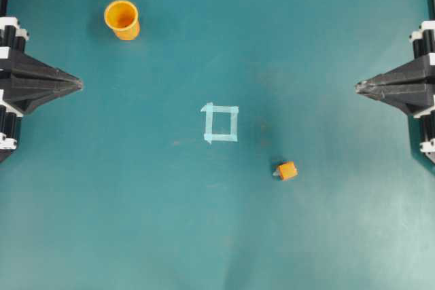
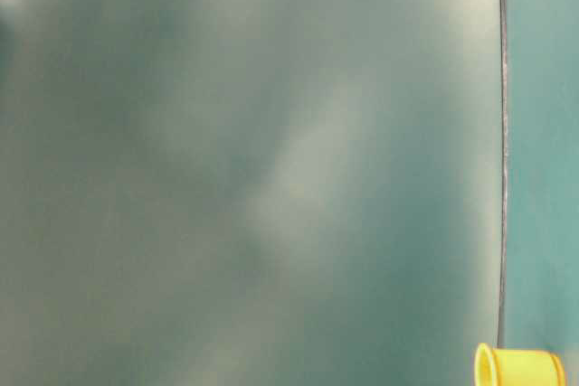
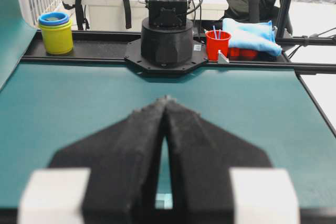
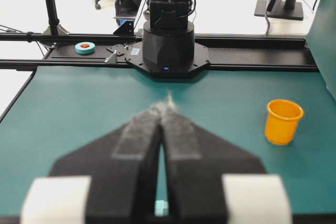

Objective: Hold the block with right arm and the cup with left arm, then put the block into the cup.
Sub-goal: 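Move the left gripper toward the orange cup and the right toward the cube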

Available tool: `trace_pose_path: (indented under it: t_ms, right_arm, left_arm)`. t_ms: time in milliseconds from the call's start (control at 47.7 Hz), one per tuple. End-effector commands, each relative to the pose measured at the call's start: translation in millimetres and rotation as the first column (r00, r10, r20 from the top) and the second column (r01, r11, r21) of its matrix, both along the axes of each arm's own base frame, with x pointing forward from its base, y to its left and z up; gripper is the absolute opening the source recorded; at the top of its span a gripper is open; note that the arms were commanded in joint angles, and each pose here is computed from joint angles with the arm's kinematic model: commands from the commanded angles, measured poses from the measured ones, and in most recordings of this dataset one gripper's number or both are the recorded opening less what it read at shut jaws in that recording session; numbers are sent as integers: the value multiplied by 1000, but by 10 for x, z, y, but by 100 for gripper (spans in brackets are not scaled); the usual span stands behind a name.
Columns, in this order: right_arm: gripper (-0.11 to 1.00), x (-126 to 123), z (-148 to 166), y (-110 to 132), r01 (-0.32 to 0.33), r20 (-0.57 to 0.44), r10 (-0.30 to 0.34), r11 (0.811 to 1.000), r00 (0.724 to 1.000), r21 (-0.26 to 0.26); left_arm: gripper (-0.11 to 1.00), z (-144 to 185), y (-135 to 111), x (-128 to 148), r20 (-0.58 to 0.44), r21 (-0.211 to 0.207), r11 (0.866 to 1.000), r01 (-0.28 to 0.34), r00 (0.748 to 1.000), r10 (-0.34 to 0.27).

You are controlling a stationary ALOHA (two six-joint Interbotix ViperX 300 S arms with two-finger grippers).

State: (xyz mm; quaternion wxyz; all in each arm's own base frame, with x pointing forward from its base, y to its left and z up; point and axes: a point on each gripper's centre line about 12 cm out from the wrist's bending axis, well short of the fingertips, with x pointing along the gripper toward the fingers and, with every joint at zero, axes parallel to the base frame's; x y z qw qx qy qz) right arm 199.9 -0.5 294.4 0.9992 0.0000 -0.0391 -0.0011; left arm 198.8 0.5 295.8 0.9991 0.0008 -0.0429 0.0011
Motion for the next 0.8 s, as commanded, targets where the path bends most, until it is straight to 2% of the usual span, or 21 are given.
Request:
trace_pose_path:
  t_ms: [0, 105, 210, 335, 503, 650, 776]
  right_arm:
    - [0, 28, 82, -9, 4, 15, -4, 1000, 1000, 11]
    - [0, 100, 68, -9, 4, -43, -3, 1000, 999, 24]
    - [0, 198, 53, -9, 6, -119, -1, 999, 993, 43]
    - [0, 331, 18, -10, 13, -220, 1, 998, 975, 60]
    - [3, 446, -44, -10, 22, -306, 2, 997, 952, 75]
    - [18, 508, -69, -10, 30, -348, 4, 995, 938, 92]
    - [39, 525, -111, -6, 36, -396, 7, 994, 918, 101]
  left_arm:
    - [-1, -34, 74, 33, -54, -3, 999, -37, 998, 36]
    - [0, -141, 201, 20, -148, -8, 995, -100, 984, 98]
    - [0, -214, 348, -4, -209, -10, 985, -174, 963, 168]
    - [0, -248, 537, -53, -233, -11, 963, -269, 937, 259]
    - [0, -222, 687, -100, -216, -13, 939, -343, 918, 333]
    - [1, -231, 711, -105, -218, -13, 935, -355, 914, 344]
    - [12, -266, 717, -90, -234, -14, 935, -355, 910, 342]
